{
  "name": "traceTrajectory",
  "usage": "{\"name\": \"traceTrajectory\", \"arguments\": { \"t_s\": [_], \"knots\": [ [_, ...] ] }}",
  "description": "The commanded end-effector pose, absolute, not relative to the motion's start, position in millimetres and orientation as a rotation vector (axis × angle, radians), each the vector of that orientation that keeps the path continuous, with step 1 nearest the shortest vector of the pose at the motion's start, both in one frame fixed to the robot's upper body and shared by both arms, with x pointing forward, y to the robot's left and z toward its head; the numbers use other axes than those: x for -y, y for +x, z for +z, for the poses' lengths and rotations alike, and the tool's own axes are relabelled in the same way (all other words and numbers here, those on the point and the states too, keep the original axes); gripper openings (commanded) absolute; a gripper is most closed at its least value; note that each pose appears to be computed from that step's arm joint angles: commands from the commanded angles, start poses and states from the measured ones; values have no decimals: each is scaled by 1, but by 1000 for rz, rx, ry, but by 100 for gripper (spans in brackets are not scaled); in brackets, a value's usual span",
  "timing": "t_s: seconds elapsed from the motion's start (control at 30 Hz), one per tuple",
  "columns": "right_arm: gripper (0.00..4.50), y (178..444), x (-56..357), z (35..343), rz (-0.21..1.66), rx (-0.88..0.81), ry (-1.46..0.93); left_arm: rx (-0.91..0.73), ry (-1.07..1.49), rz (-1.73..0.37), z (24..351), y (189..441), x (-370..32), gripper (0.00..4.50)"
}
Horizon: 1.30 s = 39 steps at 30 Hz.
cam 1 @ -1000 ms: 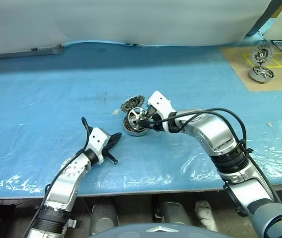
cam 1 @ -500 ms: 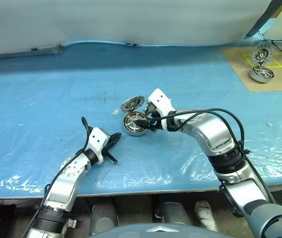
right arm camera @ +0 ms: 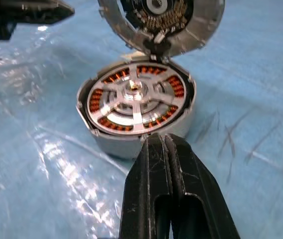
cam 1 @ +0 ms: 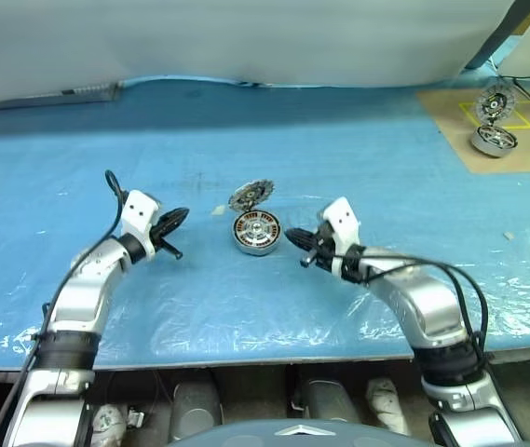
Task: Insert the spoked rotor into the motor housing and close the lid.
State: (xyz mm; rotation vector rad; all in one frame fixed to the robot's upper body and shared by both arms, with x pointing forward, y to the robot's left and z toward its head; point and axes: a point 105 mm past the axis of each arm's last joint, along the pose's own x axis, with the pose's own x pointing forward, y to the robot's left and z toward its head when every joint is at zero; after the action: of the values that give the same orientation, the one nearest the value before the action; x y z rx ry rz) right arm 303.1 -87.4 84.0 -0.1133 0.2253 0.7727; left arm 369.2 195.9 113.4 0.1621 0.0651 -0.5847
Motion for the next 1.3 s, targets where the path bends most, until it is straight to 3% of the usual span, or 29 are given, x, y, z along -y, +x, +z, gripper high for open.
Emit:
{"name": "traceTrajectory", "arguments": {
  "t_s": [0.03, 0.23, 0.47, 1.0, 1.3],
  "knots": [
    [2, 298, 80, 84, 768, -103, -158, -17, 118, -616, 138, 393, -198, 0],
    [2, 298, 72, 67, 745, -96, -132, -84, -49, -796, 153, 423, -164, 0],
    [2, 299, 65, 70, 727, -76, -101, -263, -182, -1128, 149, 410, -114, 0],
    [2, 299, 65, 70, 691, -82, -72, -337, -129, -1190, 160, 416, -67, 0],
    [2, 298, 69, 68, 655, -100, -60, -439, 69, -1358, 147, 398, -54, 0]
  ]
}}
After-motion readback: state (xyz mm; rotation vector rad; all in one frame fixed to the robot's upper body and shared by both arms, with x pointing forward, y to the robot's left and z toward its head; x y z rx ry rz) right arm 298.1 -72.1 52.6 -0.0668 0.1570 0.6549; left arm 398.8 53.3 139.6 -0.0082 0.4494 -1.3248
